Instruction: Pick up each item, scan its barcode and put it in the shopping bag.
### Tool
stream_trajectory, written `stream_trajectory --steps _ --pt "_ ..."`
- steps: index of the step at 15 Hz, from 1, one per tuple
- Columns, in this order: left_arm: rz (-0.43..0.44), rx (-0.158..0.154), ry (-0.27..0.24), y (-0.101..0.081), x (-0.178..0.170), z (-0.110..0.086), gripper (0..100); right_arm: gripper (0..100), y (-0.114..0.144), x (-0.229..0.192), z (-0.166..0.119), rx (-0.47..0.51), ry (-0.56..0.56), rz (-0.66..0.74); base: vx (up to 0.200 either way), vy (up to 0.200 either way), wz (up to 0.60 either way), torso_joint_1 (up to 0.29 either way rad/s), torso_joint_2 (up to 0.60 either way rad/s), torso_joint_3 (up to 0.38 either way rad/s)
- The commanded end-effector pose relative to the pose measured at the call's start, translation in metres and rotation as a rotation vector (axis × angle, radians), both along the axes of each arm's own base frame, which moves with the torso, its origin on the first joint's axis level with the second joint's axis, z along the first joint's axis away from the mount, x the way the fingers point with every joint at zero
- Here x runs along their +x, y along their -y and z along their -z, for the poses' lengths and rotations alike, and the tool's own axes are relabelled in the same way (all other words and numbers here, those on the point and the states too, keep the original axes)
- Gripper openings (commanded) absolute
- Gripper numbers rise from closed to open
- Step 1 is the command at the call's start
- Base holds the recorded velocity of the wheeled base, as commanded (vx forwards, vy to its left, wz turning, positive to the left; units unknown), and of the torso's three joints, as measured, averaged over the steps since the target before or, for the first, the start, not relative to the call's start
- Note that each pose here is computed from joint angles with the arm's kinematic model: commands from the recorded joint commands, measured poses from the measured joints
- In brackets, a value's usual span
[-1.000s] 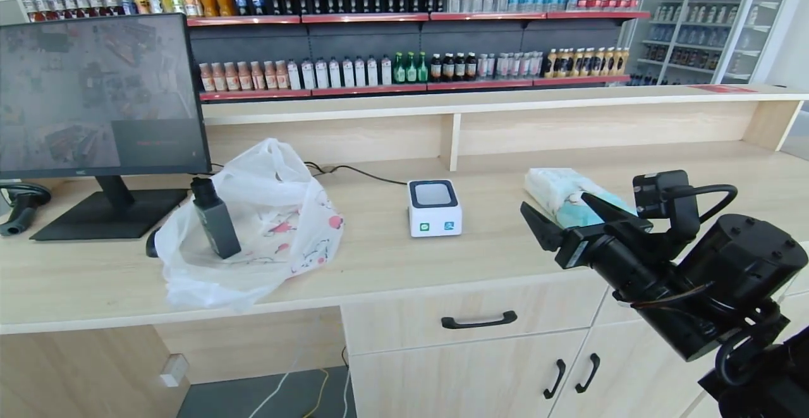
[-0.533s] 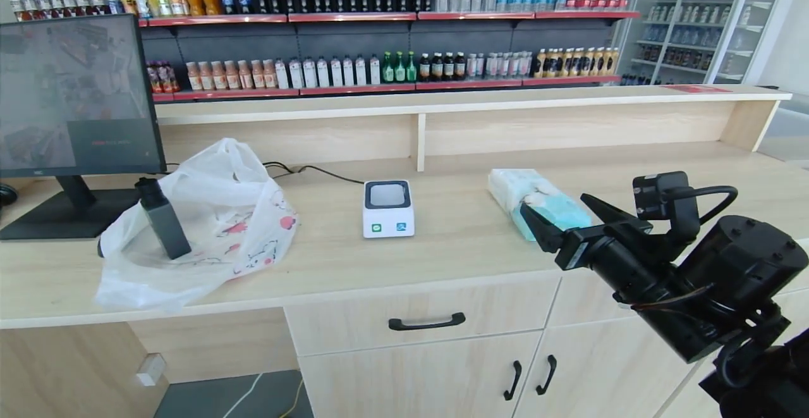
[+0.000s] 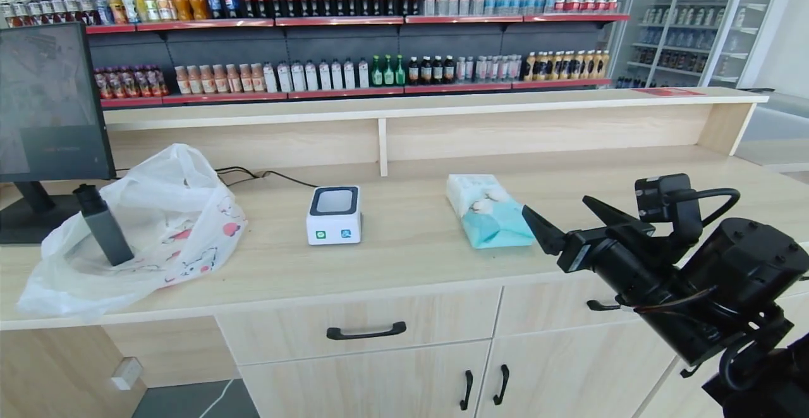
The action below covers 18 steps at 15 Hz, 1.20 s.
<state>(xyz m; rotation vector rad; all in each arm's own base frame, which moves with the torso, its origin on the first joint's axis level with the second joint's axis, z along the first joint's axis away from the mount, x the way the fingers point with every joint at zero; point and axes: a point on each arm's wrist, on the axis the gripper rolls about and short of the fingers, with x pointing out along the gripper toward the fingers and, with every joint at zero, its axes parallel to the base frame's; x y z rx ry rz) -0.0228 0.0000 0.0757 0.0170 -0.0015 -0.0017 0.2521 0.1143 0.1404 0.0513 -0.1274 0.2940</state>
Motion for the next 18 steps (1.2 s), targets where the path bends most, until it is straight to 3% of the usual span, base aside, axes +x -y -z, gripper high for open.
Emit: stream_trajectory --steps 1,3,10,16,18 --pt "0.0 0.0 0.0 0.0 0.0 0.0 100 100 -0.001 0.001 0.001 -0.003 -0.005 -0.002 0.2 0.0 0.0 0.012 0.0 0.007" --pt "0.001 0.0 0.0 0.0 0.0 0.0 100 100 -0.001 0.0 0.001 -0.003 -0.005 -0.002 0.2 0.0 0.0 0.01 0.01 0.0" --pt "0.0 0.0 0.0 0.0 0.0 0.0 100 100 -0.007 -0.003 0.002 -0.005 -0.006 -0.027 0.0 0.0 0.0 0.0 0.0 0.0" --pt "0.0 0.0 0.0 0.0 0.0 0.0 100 100 -0.043 -0.049 -0.023 0.023 0.077 -0.233 0.0 0.0 0.0 0.0 0.0 0.0" --pt "0.0 0.0 0.0 0.0 0.0 0.0 100 100 -0.049 -0.044 -0.035 0.034 0.134 -0.236 0.0 0.0 0.0 0.0 0.0 0.0"
